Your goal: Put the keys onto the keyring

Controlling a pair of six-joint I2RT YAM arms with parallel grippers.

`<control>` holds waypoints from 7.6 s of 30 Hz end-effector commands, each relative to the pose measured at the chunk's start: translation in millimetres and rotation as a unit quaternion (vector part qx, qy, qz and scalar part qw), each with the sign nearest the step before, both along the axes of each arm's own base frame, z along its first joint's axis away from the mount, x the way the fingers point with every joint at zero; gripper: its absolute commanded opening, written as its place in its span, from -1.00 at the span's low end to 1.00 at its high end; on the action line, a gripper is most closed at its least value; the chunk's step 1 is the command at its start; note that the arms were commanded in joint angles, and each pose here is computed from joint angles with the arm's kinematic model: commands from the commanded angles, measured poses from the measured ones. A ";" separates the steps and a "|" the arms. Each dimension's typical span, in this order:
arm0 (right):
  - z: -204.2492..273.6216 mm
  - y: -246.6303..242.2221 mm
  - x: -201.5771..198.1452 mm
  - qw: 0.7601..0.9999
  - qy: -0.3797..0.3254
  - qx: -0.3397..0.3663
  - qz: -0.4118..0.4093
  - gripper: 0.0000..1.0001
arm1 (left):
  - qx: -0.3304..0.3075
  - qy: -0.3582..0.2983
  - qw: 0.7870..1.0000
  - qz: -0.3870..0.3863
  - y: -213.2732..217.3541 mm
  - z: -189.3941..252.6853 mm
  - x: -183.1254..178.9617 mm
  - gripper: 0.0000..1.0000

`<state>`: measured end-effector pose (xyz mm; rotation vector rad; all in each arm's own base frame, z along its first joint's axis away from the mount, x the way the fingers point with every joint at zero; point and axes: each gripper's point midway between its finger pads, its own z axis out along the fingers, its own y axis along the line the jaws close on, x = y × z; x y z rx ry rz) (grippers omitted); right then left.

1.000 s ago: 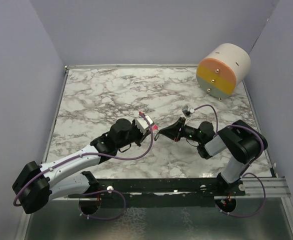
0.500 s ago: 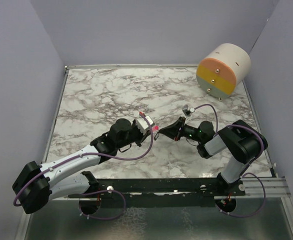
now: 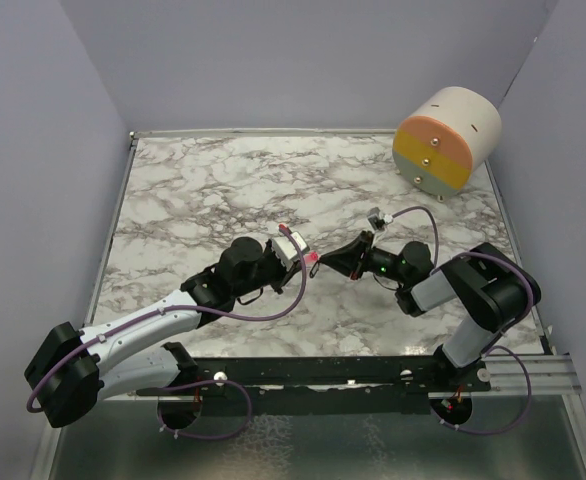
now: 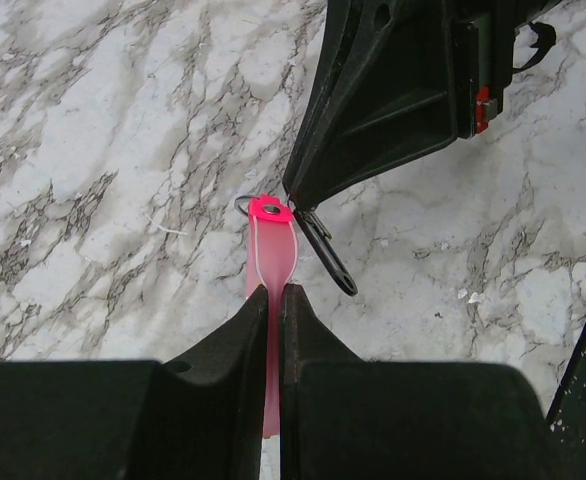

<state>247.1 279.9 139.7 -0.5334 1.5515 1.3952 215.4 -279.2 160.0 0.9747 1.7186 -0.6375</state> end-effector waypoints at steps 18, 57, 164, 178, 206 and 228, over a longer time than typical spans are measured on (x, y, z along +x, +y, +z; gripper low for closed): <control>33.7 0.0 18.7 0.995 -0.085 0.045 -0.015 -0.99 | -0.026 -0.015 0.999 -0.037 -5.8 16.3 -12.9 -1.00; 70.8 -26.1 7.7 0.986 0.015 0.152 -0.069 -0.98 | -0.052 -0.060 0.996 -0.051 -13.8 34.7 -8.1 -1.00; 75.2 -25.4 -6.9 0.986 0.037 0.158 -0.039 -0.99 | -0.064 -0.065 0.994 -0.056 -18.7 40.3 -6.9 -1.00; 73.2 -25.4 -7.8 0.986 0.040 0.157 -0.038 -0.99 | -0.070 -0.071 0.994 -0.045 -17.1 47.1 -3.4 -1.00; 70.1 -21.9 3.1 0.987 0.034 0.154 -0.044 -0.99 | -0.084 -0.062 0.993 -0.053 -19.8 55.5 -8.1 -1.00; 74.7 -28.9 14.8 0.985 -0.109 0.091 -0.095 -0.99 | -0.083 0.000 0.995 -0.061 -26.4 52.8 -15.8 -1.00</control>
